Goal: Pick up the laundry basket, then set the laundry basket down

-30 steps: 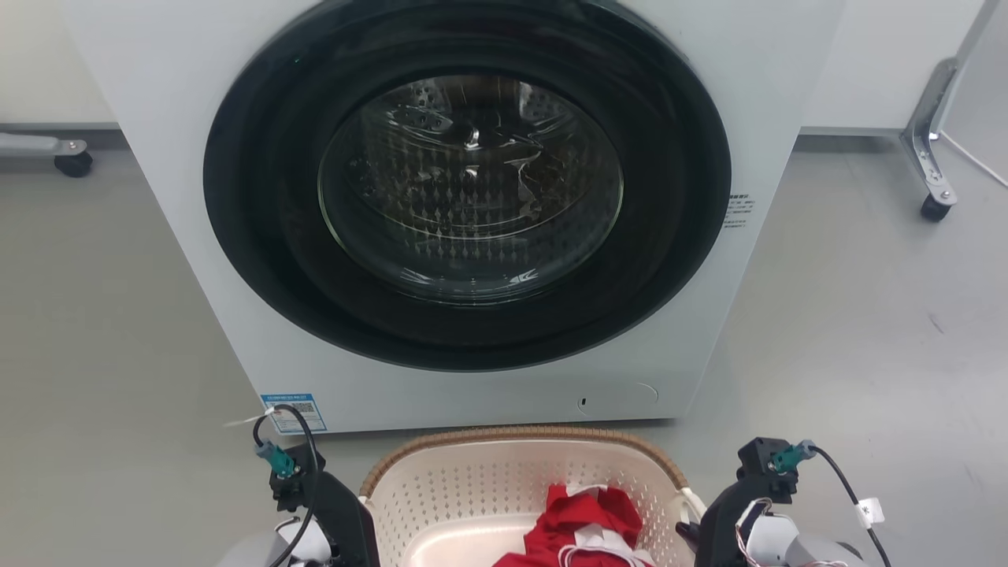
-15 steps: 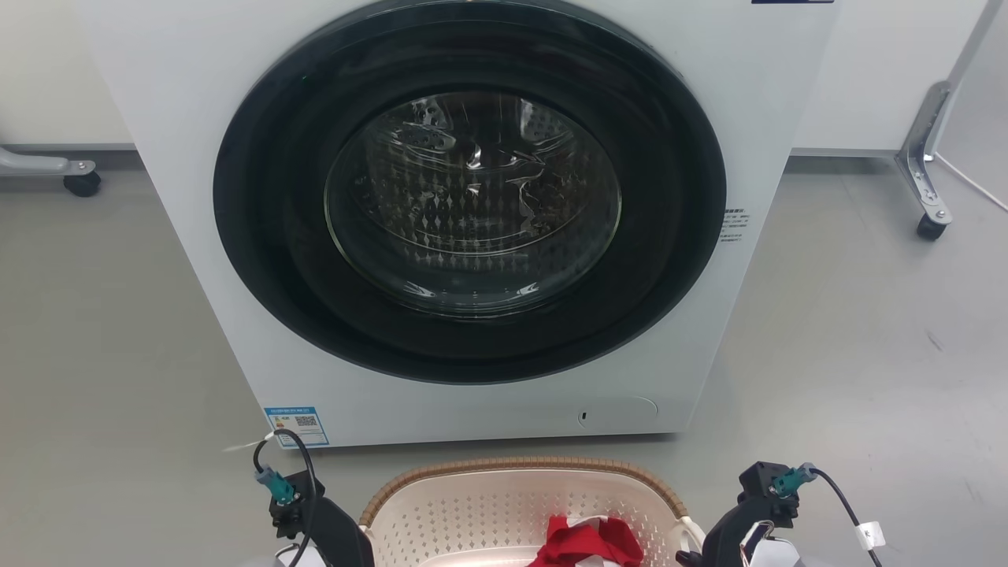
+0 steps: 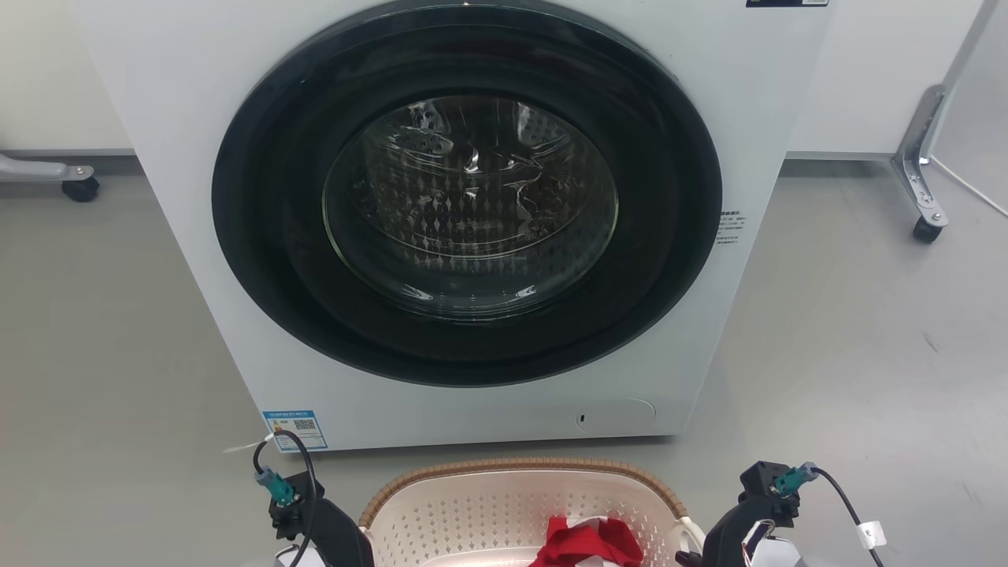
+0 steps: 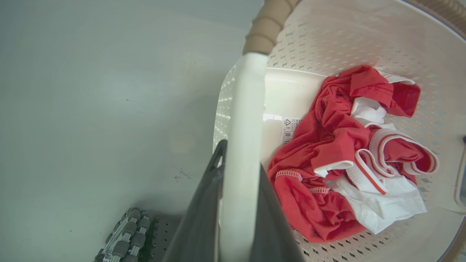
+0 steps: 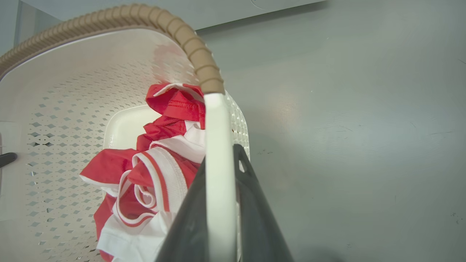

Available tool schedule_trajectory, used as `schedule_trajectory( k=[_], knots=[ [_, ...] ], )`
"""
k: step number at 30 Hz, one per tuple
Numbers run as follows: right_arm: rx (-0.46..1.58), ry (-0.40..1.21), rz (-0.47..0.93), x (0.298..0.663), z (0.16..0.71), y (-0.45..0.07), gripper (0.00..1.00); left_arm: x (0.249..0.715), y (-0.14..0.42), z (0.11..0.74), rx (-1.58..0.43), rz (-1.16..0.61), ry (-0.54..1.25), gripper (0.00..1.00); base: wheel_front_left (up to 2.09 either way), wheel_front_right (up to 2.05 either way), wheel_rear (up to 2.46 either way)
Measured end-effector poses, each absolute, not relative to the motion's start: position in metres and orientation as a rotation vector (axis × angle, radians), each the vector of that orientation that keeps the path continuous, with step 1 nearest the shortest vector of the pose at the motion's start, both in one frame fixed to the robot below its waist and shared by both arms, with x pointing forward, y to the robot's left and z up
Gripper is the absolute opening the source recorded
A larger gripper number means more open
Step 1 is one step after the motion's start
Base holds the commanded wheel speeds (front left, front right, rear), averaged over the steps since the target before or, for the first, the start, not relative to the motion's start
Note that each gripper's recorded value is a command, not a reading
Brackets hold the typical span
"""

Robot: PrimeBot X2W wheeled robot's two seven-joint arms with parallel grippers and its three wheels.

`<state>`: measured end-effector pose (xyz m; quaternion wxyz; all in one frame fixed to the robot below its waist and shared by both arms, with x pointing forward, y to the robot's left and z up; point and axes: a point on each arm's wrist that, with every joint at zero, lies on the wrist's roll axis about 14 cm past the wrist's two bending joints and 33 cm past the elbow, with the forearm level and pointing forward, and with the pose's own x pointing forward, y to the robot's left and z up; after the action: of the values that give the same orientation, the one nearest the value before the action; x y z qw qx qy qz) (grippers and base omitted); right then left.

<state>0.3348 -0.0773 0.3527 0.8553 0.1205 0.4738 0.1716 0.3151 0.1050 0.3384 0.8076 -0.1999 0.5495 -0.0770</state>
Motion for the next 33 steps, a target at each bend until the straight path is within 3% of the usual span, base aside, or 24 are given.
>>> schedule_trajectory(
  k=[33],
  knots=[
    [0.293,0.951,0.341,0.35,0.347,-0.079,0.0,0.338,0.103,0.334,-0.398,-0.163,1.098,0.0,0.0,0.0,0.0]
  ],
)
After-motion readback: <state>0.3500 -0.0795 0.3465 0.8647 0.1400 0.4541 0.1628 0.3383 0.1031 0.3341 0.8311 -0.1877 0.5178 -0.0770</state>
